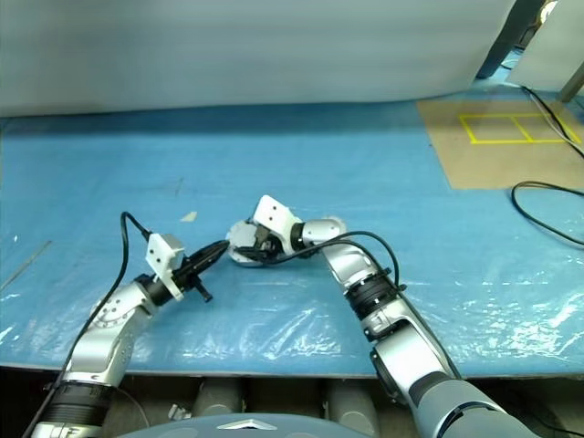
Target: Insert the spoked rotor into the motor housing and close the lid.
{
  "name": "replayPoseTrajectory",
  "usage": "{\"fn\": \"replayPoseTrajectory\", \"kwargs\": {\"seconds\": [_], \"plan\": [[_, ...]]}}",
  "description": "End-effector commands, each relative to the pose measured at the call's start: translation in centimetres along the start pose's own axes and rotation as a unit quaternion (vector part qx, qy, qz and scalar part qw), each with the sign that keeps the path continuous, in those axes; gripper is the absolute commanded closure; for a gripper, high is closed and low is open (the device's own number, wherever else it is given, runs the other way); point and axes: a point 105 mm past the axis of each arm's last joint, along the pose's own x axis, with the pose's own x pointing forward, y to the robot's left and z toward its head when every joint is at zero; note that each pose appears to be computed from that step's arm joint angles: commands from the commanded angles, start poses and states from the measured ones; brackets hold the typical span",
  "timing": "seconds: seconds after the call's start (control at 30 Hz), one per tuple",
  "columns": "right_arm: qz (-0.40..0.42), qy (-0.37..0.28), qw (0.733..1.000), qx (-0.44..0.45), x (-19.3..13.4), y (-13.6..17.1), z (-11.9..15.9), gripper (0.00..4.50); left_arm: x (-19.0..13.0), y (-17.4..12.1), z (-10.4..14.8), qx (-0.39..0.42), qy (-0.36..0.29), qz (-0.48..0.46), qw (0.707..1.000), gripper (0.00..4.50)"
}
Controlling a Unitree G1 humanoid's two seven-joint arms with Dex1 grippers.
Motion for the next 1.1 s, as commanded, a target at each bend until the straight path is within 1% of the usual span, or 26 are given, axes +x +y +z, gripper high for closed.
{"fn": "replayPoseTrajectory", "kwargs": {"seconds": [0.03, 0.13, 0.27, 0.3, 0.37, 0.4, 0.5, 0.63, 0.73, 0.83, 1.03, 1.1], "plan": [[0.013, 0.060, 0.998, 0.023, 0.1, 1.0, -3.3, 1.51, 0.8, 0.0, -0.4, 0.033, 0.033, -0.011, 0.999, 4.50], [0.011, 0.055, 0.998, 0.024, 0.0, 0.9, -3.0, 1.51, 1.2, -0.2, -0.9, 0.045, 0.059, -0.022, 0.997, 4.50], [0.017, 0.040, 0.998, 0.034, 0.0, 1.0, -2.4, 1.51, 1.5, -0.4, -0.6, 0.049, 0.063, -0.025, 0.996, 4.50], [0.018, 0.037, 0.999, 0.034, -0.1, 1.0, -2.3, 0.77, 1.5, -0.4, -0.6, 0.050, 0.064, -0.026, 0.996, 4.50], [0.021, 0.028, 0.999, 0.034, -0.1, 1.1, -1.9, 0.13, 1.6, -0.4, -0.5, 0.048, 0.064, -0.025, 0.996, 4.50], [0.021, 0.024, 0.999, 0.033, -0.1, 1.0, -1.7, 0.03, 1.6, -0.4, -0.5, 0.047, 0.063, -0.025, 0.997, 4.50], [0.021, -0.008, 0.999, 0.036, -0.2, 0.8, -0.5, 0.03, 1.5, -0.5, -0.5, 0.045, 0.065, -0.028, 0.996, 4.50], [0.046, -0.054, 0.996, 0.045, -0.7, 1.2, 1.0, 0.03, 1.3, -0.5, -0.4, 0.044, 0.067, -0.029, 0.996, 4.50], [0.027, -0.085, 0.994, 0.056, -1.2, 0.5, 1.8, 0.03, 1.3, -0.4, -0.3, 0.044, 0.068, -0.029, 0.996, 4.50], [0.005, -0.118, 0.989, 0.092, -1.8, -0.5, 2.7, 0.03, 1.2, -0.4, -0.3, 0.043, 0.069, -0.029, 0.996, 4.50], [-0.048, -0.123, 0.982, 0.134, -3.3, -2.2, 2.1, 0.03, 1.2, -0.5, -0.3, 0.042, 0.071, -0.032, 0.996, 4.50], [-0.065, -0.106, 0.980, 0.153, -3.8, -2.7, 1.3, 0.03, 1.2, -0.5, -0.3, 0.042, 0.071, -0.033, 0.996, 4.50]]}}
